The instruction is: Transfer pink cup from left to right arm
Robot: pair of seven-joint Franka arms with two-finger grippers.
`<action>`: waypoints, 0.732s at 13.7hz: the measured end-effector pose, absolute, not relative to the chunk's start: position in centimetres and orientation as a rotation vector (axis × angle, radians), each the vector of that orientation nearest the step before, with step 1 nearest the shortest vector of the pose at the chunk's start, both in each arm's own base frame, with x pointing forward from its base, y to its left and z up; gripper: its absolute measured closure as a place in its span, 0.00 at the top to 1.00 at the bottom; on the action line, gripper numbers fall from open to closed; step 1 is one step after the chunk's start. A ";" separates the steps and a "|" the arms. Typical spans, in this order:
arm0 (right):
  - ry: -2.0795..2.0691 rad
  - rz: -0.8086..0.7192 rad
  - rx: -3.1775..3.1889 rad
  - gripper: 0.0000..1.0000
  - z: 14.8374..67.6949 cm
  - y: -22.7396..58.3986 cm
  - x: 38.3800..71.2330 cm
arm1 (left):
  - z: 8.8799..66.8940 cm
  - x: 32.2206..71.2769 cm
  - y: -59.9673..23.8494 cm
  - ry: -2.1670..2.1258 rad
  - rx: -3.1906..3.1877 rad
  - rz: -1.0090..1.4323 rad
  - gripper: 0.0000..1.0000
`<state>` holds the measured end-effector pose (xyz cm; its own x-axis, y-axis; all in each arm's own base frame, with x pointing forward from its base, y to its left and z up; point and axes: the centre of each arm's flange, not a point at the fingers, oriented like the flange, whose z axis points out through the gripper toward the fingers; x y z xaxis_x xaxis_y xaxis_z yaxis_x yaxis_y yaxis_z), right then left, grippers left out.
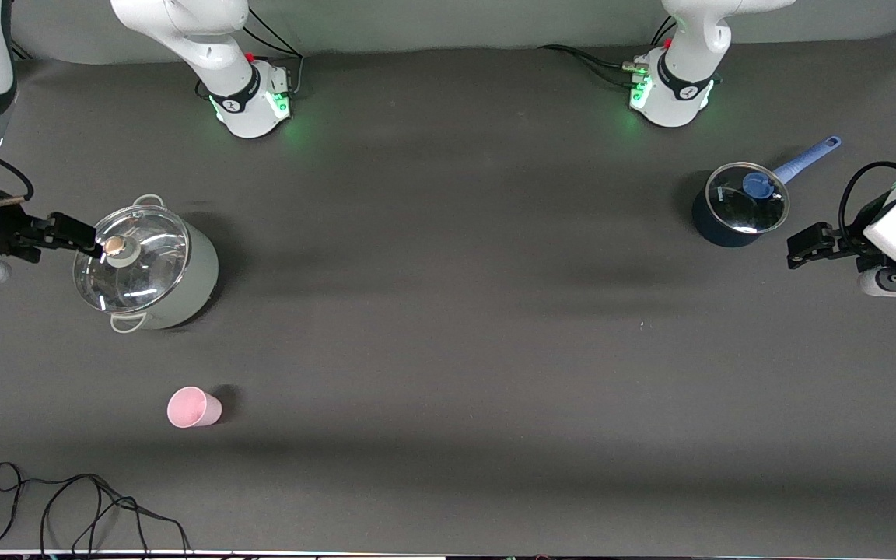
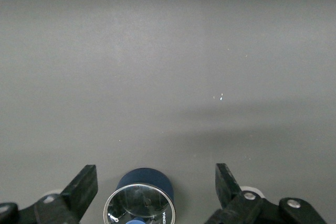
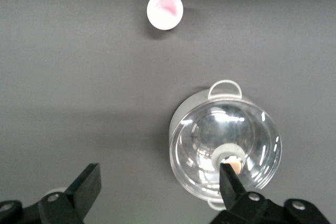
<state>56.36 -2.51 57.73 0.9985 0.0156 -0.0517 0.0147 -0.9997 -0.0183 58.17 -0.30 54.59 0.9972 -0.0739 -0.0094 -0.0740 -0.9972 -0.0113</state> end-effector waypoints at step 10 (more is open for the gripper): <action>0.011 0.081 -3.098 1.00 58.5 -2.2 56.1 | 54.6 58.2 -0.3 0.115 -3.128 0.014 1.00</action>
